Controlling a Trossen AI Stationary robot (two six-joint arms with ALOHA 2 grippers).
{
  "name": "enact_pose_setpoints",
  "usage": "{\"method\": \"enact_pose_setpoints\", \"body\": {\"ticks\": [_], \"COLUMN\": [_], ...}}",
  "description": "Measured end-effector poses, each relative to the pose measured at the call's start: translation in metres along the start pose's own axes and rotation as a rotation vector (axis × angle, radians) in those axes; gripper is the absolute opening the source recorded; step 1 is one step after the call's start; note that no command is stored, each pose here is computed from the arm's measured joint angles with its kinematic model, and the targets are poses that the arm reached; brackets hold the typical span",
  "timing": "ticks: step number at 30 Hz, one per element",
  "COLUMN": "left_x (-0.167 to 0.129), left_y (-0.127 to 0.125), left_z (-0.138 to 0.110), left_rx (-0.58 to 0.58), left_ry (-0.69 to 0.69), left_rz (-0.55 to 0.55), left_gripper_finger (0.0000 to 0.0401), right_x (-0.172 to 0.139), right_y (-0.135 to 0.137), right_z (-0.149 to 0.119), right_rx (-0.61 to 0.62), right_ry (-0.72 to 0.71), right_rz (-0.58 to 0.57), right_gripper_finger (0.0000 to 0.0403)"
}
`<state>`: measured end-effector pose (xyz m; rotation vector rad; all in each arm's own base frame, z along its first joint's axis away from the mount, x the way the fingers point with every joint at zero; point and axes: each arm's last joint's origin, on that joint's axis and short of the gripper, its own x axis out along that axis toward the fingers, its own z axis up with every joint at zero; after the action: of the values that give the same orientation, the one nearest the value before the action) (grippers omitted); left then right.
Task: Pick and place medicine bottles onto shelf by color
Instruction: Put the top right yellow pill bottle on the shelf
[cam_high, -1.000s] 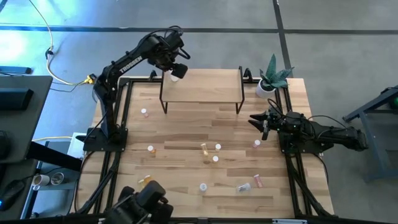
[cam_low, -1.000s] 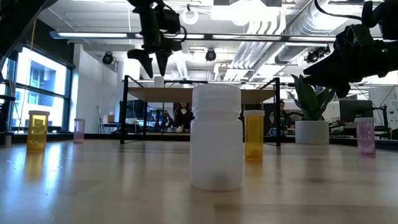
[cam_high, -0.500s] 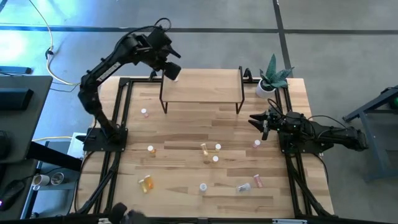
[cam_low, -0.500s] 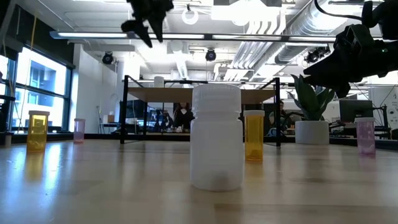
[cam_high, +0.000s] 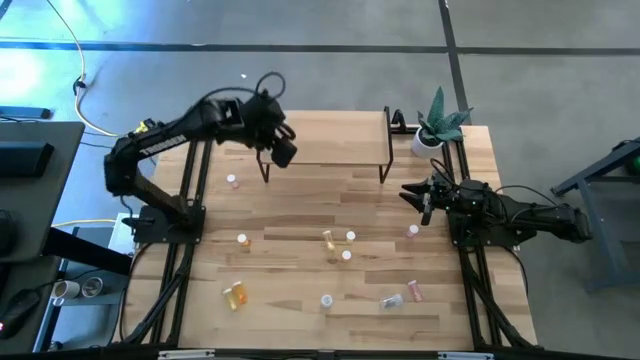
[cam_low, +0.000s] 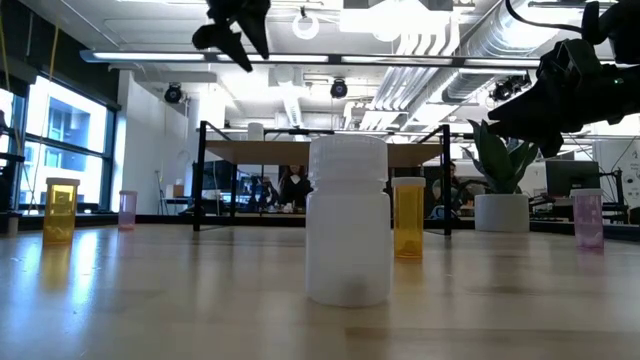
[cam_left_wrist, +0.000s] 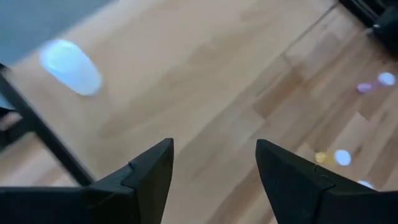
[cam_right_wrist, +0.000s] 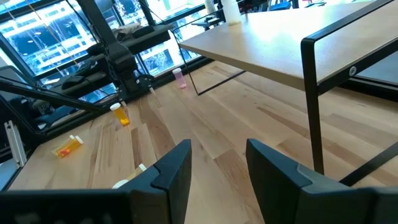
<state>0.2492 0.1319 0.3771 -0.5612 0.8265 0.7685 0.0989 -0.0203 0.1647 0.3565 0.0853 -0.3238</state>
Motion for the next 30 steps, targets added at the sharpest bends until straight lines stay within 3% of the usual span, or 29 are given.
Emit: {"method": "enact_pose_setpoints", "body": {"ticks": [8,14,21,25,30], "left_x": [0.015,0.03,0.041,0.037,0.021], "left_y": [-0.018,-0.031,-0.029,-0.023,-0.011], "left_z": [-0.039,-0.067,-0.097,-0.104,-0.102], "left_rx": [0.022,-0.005,-0.01,-0.007,0.028], "left_ry": [-0.057,-0.127,-0.131,-0.127,-0.179], "left_rz": [-0.178,-0.35,-0.404,-0.429,-0.477], "left_gripper_finger": [0.0216,0.0216,0.0216,0.0216,0.0216], "right_x": [-0.001,-0.004,-0.015,-0.021,-0.025], "right_y": [0.004,0.008,0.015,0.023,0.031], "right_z": [0.01,0.027,0.05,0.069,0.092], "right_rx": [0.041,0.099,0.115,0.077,0.019], "right_ry": [-0.104,-0.286,-0.535,-0.513,-0.298], "right_rz": [0.039,0.069,0.169,0.2,0.119], "right_gripper_finger": [0.0145,0.0145,0.0145,0.0145,0.0145]}}
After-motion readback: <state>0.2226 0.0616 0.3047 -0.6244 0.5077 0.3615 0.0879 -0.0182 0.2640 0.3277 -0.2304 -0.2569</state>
